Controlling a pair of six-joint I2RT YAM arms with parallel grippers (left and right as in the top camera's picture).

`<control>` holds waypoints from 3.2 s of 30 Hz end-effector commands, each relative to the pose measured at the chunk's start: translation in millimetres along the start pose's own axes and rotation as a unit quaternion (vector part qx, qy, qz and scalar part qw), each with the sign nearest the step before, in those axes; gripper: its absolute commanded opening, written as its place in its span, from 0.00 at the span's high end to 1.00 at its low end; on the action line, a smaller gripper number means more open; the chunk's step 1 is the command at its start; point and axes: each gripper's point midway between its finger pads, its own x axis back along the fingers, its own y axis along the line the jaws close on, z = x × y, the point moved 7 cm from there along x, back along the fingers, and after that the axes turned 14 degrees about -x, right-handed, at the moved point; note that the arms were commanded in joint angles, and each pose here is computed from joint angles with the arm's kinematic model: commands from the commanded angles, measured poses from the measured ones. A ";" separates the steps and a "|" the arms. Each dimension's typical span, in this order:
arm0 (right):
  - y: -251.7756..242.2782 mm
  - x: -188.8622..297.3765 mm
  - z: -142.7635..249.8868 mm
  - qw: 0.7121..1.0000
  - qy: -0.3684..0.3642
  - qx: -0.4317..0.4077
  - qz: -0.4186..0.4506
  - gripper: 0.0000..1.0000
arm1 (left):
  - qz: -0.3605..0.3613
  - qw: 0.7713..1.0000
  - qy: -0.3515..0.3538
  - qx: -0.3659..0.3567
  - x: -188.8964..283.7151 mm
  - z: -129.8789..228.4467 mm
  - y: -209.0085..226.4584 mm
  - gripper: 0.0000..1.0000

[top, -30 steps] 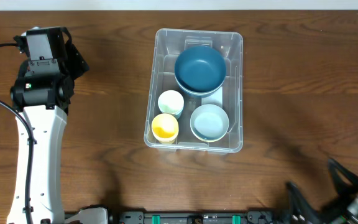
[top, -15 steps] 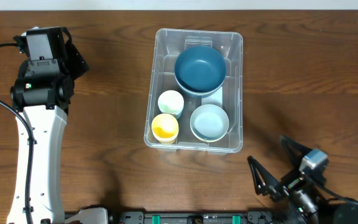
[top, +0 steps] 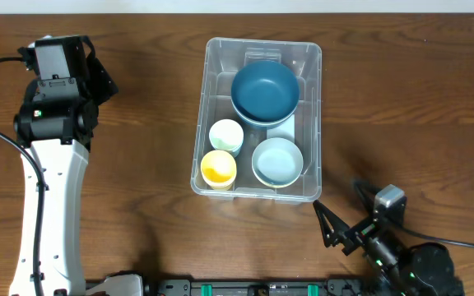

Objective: Pack container

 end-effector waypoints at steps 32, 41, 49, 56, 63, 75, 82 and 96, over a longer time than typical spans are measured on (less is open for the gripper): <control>-54.5 -30.2 37.4 0.994 -0.030 0.049 0.091 0.01 | -0.011 1.000 -0.007 -0.001 2.9 -3.9 4.3 0.02; -60.4 -28.7 34.4 0.990 -0.044 0.052 0.120 0.01 | -0.011 1.000 -0.007 -0.001 2.9 -3.9 4.3 0.02; -60.7 -28.6 34.3 0.987 -0.040 0.090 0.123 0.01 | -0.011 1.000 -0.007 -0.001 2.9 -3.9 4.3 0.02; -60.8 -28.6 34.4 0.987 -0.040 0.090 0.124 0.01 | -0.011 1.000 -0.007 -0.001 2.9 -3.9 4.3 0.02; -60.8 -28.6 34.4 0.987 -0.040 0.090 0.124 0.01 | -0.011 1.000 -0.007 -0.001 2.9 -3.9 4.3 0.02; -63.8 -27.6 32.1 0.985 -0.049 0.090 0.140 0.01 | -0.011 1.000 -0.007 -0.001 2.9 -3.9 4.3 0.02; -73.9 -22.9 24.2 0.974 -0.081 0.090 0.194 0.01 | -0.011 1.000 -0.007 -0.001 2.9 -3.9 4.3 0.02; -85.8 -17.4 17.1 0.964 -0.100 0.083 0.231 0.01 | -0.011 1.000 -0.007 -0.001 2.9 -3.9 4.3 0.02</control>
